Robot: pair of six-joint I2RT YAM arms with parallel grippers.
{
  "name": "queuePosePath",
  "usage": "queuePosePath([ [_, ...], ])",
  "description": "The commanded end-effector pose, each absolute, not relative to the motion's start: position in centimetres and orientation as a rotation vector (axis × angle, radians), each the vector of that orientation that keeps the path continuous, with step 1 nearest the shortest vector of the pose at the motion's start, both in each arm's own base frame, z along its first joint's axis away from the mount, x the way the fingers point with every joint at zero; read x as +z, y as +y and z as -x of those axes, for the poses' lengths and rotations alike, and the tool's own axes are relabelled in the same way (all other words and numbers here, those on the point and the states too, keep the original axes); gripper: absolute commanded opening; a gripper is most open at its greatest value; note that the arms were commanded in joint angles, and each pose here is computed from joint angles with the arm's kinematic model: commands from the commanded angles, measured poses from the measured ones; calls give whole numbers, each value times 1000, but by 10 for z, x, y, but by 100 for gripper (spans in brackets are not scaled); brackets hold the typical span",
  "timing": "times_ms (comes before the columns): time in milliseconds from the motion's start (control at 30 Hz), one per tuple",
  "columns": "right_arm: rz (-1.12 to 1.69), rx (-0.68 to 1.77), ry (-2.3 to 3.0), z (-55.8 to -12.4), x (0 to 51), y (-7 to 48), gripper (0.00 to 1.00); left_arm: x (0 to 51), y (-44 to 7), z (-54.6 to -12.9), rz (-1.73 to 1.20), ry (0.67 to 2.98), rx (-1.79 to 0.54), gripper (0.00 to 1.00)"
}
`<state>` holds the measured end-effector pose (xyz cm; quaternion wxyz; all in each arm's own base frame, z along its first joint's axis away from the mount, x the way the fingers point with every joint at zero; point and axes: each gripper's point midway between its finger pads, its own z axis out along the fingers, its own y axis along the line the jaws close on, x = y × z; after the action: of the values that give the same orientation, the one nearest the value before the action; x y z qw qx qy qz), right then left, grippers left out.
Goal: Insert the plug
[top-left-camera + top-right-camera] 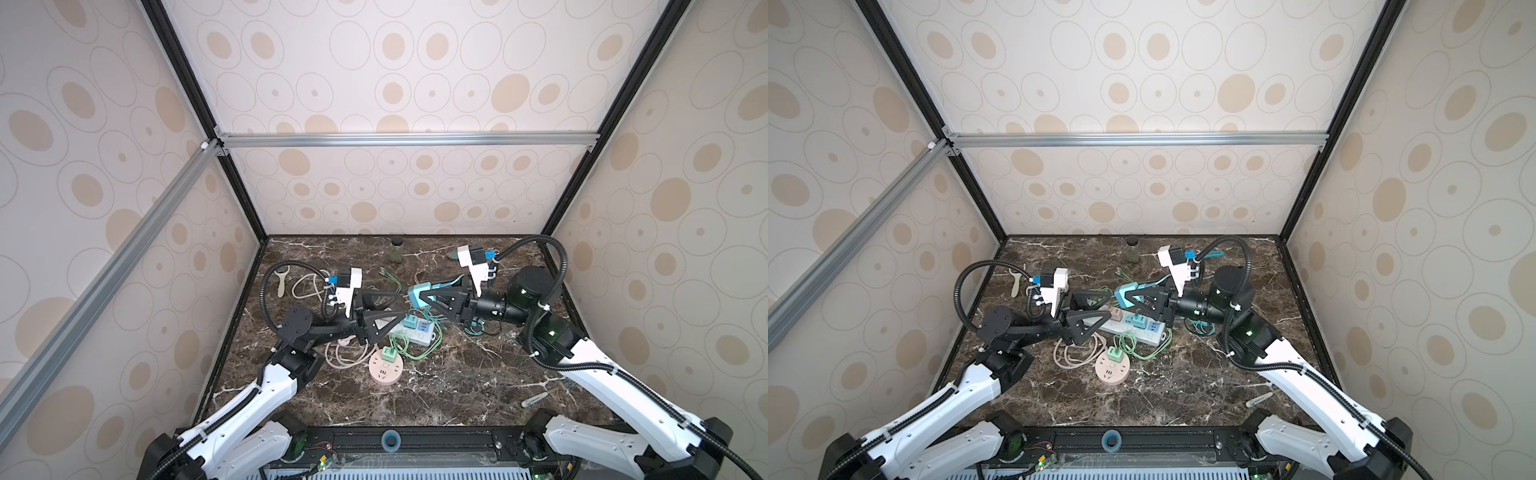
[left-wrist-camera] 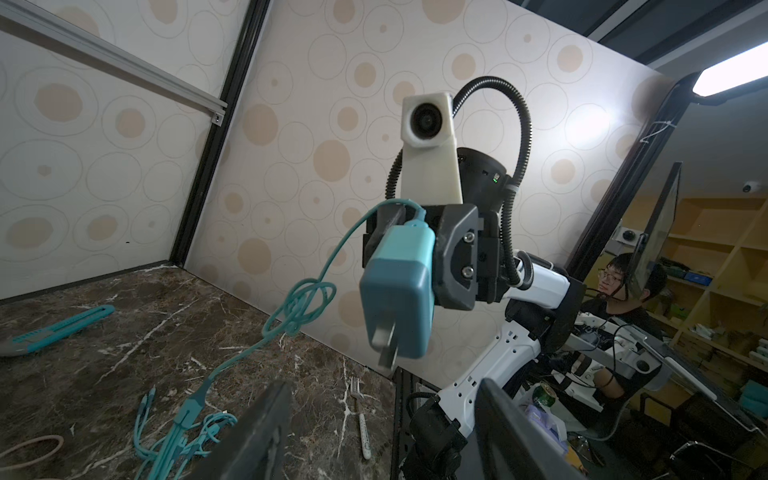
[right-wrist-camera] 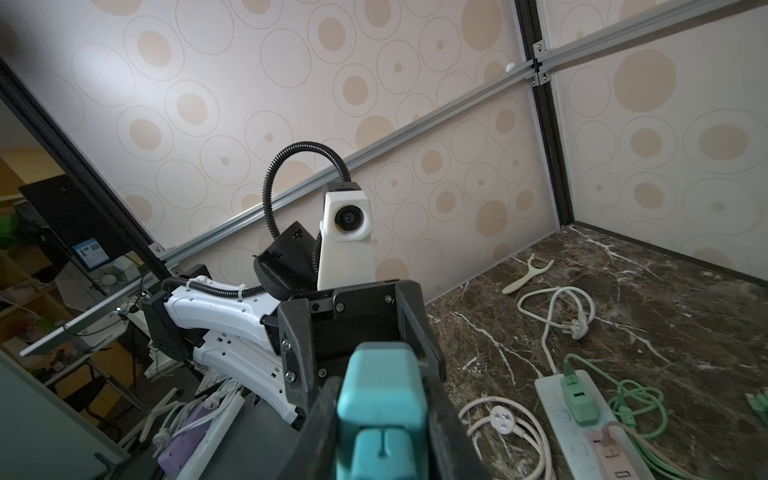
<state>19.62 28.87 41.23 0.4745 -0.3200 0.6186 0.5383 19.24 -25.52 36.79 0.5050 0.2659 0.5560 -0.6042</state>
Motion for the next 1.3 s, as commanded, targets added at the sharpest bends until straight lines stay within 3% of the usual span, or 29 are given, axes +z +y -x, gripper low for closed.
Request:
queuePosePath([
  [0,839,1117,1619,-194,398,272,6,353,-245,-200,-617,1420,-1308,72],
  [267,918,831,1868,-201,368,246,5,279,-211,-228,-351,1788,-1064,72],
  [467,1023,841,2068,-190,309,256,2,202,-171,-235,-98,2107,-820,68],
  [900,1327,812,1980,-156,219,322,2,112,-139,-210,185,2342,-736,59],
  [1267,1402,871,1957,-148,174,368,0,75,-155,-202,153,2392,-846,60],
])
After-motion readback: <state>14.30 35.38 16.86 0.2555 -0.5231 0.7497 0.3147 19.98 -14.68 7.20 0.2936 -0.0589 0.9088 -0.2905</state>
